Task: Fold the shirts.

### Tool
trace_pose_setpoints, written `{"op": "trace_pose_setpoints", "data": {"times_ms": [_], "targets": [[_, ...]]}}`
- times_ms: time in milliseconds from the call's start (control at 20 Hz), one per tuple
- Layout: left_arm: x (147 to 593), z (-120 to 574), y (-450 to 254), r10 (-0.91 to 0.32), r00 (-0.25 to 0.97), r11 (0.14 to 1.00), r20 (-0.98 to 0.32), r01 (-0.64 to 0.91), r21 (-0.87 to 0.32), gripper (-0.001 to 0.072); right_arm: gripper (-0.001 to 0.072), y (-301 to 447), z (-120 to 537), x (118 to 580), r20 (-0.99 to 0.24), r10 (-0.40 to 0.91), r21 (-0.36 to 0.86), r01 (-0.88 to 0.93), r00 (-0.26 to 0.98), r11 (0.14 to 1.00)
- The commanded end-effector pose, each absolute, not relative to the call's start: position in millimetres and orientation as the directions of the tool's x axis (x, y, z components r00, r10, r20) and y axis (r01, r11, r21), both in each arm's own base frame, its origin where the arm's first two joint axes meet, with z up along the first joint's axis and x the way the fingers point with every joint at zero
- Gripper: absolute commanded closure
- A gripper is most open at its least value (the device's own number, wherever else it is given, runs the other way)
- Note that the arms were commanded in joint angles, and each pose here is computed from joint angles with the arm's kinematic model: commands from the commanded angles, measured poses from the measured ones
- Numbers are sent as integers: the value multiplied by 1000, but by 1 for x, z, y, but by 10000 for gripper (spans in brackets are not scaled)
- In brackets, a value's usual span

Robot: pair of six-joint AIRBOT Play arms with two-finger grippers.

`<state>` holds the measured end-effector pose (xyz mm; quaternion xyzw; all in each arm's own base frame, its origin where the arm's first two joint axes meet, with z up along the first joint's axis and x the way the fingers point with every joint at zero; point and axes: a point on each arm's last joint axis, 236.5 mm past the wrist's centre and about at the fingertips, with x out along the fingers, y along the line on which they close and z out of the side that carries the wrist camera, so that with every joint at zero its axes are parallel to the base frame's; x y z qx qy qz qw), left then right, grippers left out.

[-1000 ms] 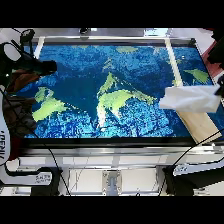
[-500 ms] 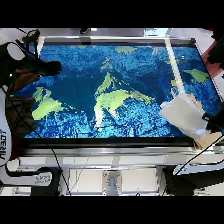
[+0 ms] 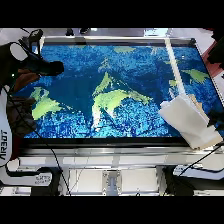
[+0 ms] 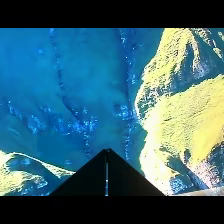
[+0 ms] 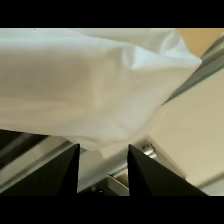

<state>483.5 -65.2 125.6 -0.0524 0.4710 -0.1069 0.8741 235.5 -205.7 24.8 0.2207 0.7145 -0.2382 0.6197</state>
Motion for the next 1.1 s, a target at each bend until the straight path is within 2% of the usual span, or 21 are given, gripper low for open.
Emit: {"op": "trace_pose_setpoints", "data": {"times_ms": [0,50,100,150,200,350,450,600,1050], "targets": [[483,128,-75,-276,531,961,-801,147,-234,693,342,-148,134,351,-844,123,366,392,522,844],[483,130,-78,-291,532,957,-795,150,-250,693,342,-111,176,388,-685,230,476,185,691,859],[484,131,-81,-302,535,953,-789,153,-261,693,342,-79,205,411,-551,322,521,15,770,854],[485,132,-82,-308,540,951,-783,153,-268,693,342,-46,220,427,-459,400,536,-112,793,837],[485,133,-84,-317,539,948,-781,155,-277,693,342,-21,217,438,-434,438,531,-169,787,830],[482,133,-89,-337,528,941,-780,160,-298,693,342,52,156,459,-497,485,470,-246,720,848],[478,131,-91,-345,511,938,-788,162,-306,693,342,87,120,466,-545,473,395,-286,693,873],[473,129,-92,-349,491,937,-798,162,-309,693,343,109,101,474,-580,423,250,-342,696,906],[472,128,-93,-352,485,936,-800,164,-312,693,342,119,94,468,-608,419,231,-355,674,906]]}}
